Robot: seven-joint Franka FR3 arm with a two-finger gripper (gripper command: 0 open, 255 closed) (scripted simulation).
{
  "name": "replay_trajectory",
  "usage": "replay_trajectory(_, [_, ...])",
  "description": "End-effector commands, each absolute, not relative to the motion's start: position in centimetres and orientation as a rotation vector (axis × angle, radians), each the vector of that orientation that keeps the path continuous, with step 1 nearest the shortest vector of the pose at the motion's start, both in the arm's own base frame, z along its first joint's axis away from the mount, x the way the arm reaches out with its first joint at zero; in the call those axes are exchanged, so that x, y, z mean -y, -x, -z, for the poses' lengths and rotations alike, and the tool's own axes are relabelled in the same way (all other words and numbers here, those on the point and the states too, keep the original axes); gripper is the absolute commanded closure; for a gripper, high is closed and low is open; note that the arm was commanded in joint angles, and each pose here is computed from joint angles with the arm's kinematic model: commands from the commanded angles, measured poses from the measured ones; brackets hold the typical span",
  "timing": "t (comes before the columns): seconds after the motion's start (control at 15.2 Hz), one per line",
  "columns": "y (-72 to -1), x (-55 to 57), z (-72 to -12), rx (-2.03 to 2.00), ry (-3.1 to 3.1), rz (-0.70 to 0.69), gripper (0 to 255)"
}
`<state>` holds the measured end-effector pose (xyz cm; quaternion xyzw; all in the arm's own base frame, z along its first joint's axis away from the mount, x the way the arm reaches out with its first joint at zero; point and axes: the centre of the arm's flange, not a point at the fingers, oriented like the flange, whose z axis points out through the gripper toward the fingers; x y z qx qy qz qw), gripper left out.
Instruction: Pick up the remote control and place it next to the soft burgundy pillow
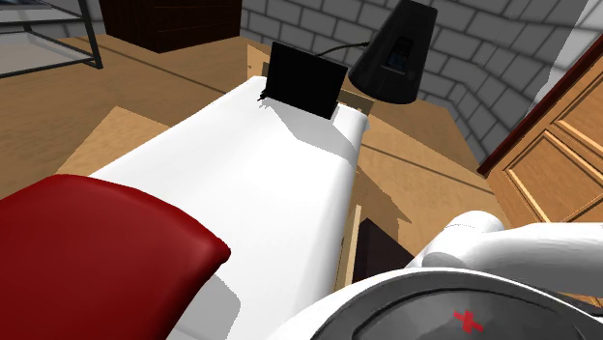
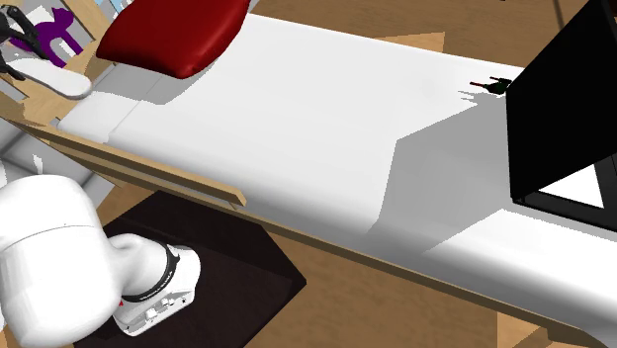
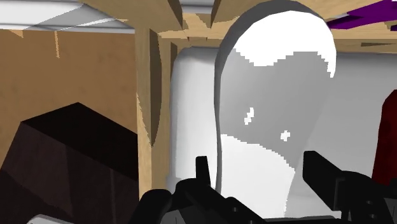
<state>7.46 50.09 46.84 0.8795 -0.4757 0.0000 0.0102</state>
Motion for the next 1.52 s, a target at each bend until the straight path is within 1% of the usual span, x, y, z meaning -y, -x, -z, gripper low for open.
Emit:
replay_trajectory(0.0, [-7.3, -50.3, -45.7, 1.481, -2.75, 0.002, 255])
replay_trajectory(1.45, [-7.3, -50.3, -34.7, 1.481, -2.75, 0.002, 255])
